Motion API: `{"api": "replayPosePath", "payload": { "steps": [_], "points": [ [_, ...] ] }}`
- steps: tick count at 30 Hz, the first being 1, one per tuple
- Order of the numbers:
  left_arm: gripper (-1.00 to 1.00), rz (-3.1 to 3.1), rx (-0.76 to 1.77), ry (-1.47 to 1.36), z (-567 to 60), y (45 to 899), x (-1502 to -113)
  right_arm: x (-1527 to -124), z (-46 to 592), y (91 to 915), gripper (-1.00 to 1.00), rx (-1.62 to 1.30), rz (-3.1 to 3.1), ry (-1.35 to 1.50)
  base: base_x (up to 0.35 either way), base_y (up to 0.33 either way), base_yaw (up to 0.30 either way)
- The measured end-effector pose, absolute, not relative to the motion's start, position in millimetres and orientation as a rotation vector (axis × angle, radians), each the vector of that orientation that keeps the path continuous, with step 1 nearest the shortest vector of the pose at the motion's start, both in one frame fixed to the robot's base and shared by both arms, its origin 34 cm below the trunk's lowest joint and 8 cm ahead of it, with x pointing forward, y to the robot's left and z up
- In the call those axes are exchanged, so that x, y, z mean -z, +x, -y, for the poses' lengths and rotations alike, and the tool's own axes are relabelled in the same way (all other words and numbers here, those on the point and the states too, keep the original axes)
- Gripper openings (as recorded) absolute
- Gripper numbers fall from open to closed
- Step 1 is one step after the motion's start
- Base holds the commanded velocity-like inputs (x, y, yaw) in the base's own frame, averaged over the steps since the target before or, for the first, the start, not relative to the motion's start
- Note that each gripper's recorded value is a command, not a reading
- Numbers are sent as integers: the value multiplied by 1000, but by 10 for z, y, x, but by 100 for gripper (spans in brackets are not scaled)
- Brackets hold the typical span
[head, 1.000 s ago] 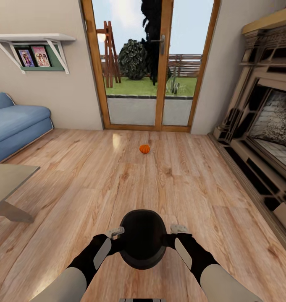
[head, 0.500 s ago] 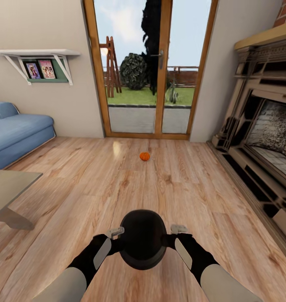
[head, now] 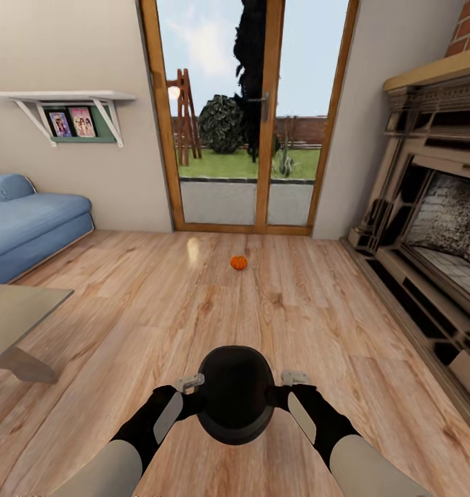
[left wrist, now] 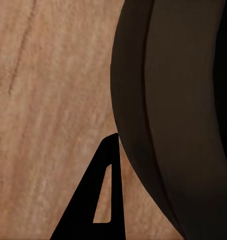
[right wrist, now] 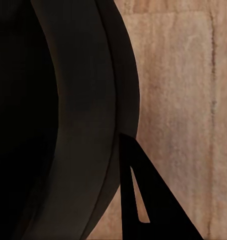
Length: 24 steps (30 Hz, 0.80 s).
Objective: Place each of the two pumpkins and all three candles from the living room inside a cabinet in the living room (use any cabinet), then make sure every cabinet is closed, and position the cauldron so it is next to a table in the living room.
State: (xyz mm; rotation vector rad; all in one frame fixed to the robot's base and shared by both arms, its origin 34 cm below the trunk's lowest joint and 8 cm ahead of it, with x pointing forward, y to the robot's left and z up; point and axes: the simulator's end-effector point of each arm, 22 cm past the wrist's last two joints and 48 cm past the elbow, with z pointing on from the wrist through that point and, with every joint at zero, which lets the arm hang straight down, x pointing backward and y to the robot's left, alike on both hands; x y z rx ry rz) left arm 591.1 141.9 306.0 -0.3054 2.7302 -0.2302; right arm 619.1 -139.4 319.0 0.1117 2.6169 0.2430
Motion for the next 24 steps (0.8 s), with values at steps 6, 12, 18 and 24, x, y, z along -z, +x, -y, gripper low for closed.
{"api": "replayPosePath", "payload": {
  "steps": [6, 12, 18, 24],
  "points": [
    [-100, -2730, 229, -304, -1419, 5912, -3061, -3190, 1388, 6190, -100, -244, -2617, 111, 42, 0, 266],
    [-100, -2731, 227, -302, -1422, 5911, -3061, -3190, 1388, 6190, -100, -244, -2617, 111, 2, 0, 287],
    [-100, -2732, 227, -302, -1424, 5909, -3059, -3190, 1386, 6189, -100, -244, -2617, 110, 0, 0, 288],
    [-100, -2732, 227, -301, -1422, 5908, -3059, -3185, 1387, 6185, -100, -245, -2618, 113, 0, 0, 288]
  ]
}}
